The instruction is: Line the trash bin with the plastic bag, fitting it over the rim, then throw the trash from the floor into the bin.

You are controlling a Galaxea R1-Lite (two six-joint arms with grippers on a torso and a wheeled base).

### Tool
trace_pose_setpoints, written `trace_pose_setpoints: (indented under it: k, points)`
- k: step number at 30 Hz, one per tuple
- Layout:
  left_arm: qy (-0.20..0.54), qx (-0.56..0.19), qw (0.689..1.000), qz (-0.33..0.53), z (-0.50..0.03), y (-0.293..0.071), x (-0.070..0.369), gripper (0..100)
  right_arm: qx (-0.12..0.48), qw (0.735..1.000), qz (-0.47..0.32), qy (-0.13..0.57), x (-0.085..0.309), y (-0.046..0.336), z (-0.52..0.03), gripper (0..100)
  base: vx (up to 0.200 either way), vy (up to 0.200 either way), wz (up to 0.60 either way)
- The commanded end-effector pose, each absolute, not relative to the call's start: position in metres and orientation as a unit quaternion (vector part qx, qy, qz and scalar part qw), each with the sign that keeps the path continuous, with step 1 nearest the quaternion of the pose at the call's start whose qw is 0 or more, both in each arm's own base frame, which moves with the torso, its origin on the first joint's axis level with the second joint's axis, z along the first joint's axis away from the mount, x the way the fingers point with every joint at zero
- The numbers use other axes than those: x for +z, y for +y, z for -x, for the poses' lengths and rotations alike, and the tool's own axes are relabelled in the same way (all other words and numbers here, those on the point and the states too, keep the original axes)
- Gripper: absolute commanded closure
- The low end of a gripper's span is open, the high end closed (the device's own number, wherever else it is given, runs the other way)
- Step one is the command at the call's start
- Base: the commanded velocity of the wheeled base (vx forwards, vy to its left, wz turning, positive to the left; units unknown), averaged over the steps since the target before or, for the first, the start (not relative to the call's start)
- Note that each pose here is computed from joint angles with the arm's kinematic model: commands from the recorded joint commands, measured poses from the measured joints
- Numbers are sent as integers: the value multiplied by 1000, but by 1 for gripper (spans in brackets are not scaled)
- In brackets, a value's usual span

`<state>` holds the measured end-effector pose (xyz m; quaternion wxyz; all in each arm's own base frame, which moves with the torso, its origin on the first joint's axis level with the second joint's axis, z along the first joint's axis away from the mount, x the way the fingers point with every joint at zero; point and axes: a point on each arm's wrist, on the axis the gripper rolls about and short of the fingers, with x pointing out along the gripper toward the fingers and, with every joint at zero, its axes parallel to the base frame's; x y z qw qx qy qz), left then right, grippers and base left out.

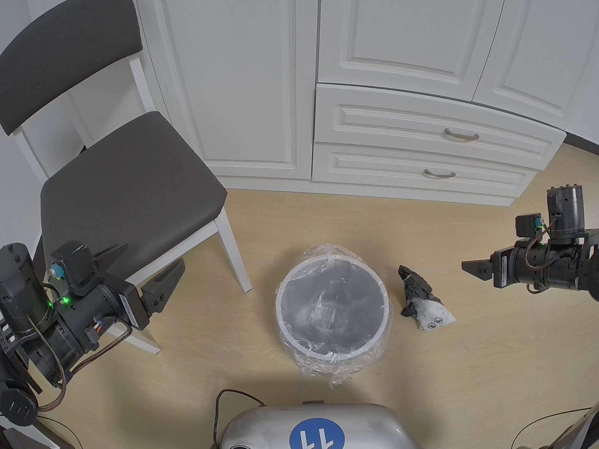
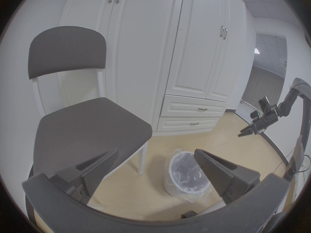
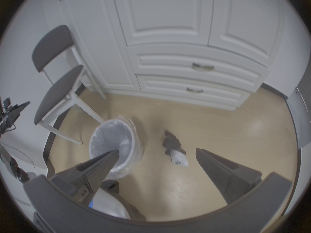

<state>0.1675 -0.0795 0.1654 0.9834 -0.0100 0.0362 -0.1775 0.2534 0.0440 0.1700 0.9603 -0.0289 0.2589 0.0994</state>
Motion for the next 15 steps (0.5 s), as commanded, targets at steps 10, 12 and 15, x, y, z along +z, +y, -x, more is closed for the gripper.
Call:
trace_pose_setpoints:
  k: [10,12,15]
  points:
    - [-20,-101,994,25,-179,-65,193,0,45,887,-27,459,52,25,-351,0,0,0,0]
    - [-27,-95,995,25,-180,-64,196,0,39,875,-36,482,29,26,-362,0,0,0,0]
    - [-29,-93,995,23,-181,-63,197,0,32,866,-45,497,7,26,-375,0,0,0,0]
